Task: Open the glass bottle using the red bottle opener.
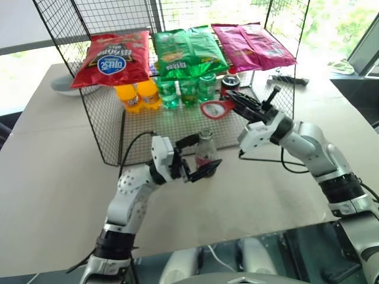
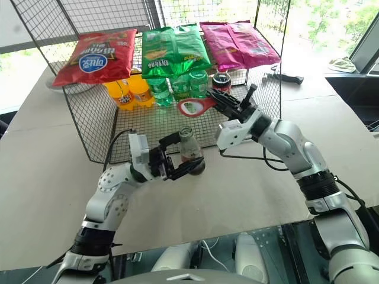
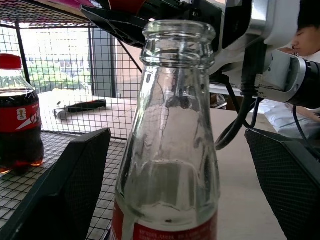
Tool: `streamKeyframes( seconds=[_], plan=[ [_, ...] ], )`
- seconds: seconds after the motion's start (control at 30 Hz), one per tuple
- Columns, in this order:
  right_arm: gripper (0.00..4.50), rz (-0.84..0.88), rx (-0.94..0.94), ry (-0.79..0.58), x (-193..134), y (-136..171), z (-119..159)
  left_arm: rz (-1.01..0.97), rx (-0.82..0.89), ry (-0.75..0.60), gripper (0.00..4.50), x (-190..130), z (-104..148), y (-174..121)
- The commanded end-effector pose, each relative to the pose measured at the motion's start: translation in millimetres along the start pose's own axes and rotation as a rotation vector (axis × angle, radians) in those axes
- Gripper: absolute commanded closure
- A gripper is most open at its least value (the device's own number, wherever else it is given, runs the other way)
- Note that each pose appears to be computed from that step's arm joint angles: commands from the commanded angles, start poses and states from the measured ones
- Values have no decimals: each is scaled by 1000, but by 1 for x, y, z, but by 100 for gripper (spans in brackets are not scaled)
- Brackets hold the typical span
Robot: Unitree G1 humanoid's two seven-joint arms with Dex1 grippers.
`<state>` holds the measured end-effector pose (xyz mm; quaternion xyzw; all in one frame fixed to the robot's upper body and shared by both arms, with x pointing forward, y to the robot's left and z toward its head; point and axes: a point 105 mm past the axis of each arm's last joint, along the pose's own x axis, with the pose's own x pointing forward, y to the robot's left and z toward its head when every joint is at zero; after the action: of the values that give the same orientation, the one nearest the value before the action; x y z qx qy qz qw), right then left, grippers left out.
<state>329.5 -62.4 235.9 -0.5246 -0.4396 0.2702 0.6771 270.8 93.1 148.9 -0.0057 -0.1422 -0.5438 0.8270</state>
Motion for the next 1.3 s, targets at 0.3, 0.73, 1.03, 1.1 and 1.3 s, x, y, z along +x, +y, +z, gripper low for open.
streamKeyframes(
  seconds=[0.3, 0.73, 1.03, 1.1, 1.3],
  plan=[
    [450, -49, 458, 202, -48, 20, -24, 116, 25, 93, 5, -49, 11, -11],
    [381, 268, 1395, 560, -111, 104, 5, 358, -63, 287, 0, -105, -20, -40],
    [12, 221, 1402, 610, -125, 98, -3, 502, -44, 369, 0, -128, -30, -43],
    [5, 205, 1380, 610, -133, 93, -8, 530, -44, 391, 0, -134, -31, -43],
    [5, 211, 1317, 570, -176, 83, -14, 579, -35, 477, 0, -156, -33, -48]
  ],
)
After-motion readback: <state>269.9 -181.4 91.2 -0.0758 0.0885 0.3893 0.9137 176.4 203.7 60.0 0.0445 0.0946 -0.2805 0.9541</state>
